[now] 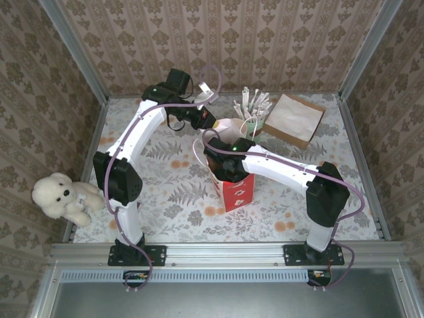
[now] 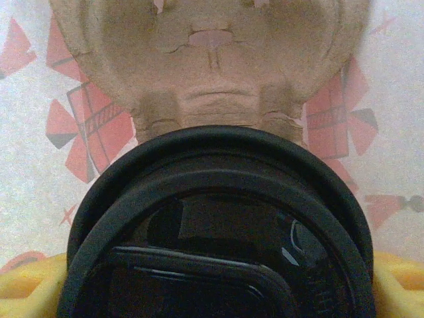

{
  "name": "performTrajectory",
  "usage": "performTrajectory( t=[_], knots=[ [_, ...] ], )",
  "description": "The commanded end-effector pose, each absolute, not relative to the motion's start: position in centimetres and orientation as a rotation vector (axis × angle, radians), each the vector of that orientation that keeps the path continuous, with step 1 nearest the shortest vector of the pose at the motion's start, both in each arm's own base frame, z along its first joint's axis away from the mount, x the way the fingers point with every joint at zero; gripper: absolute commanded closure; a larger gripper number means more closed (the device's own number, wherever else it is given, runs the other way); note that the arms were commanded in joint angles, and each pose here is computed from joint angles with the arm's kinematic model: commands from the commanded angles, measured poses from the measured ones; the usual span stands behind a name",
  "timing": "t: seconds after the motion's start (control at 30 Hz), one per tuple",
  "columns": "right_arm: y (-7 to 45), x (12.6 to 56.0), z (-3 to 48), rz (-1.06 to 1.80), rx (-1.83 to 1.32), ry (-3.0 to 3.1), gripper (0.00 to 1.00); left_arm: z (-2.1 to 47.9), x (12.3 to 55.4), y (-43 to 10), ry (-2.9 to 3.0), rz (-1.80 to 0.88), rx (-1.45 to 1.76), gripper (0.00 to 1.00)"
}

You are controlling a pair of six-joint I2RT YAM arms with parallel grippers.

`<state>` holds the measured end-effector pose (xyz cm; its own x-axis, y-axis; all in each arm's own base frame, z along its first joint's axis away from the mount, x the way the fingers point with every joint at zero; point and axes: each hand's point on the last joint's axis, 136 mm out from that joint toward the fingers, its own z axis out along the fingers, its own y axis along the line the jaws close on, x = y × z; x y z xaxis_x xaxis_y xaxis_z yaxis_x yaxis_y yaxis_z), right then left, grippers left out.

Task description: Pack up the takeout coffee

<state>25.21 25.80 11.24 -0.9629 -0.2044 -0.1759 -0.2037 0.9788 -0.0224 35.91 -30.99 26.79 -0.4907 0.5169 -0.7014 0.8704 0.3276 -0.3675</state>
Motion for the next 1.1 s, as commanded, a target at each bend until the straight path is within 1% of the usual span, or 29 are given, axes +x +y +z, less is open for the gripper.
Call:
performTrajectory(
  t=[0.0, 0.9, 1.07],
  knots=[
    [22.5, 21.8, 7.8, -0.274, -0.313, 3.126, 0.53, 28.5, 36.7, -30.3, 2.084, -1.003, 1.180, 1.00],
    [21.5, 19.9, 7.6, -0.383, -0.313, 3.248, 0.52, 28.8, 37.0, -30.3, 2.082, -1.009, 1.167, 1.00],
    [21.3, 19.5, 6.8, -0.417, -0.331, 3.278, 0.53, 28.8, 36.9, -30.3, 2.086, -1.015, 1.166, 1.00]
  ],
)
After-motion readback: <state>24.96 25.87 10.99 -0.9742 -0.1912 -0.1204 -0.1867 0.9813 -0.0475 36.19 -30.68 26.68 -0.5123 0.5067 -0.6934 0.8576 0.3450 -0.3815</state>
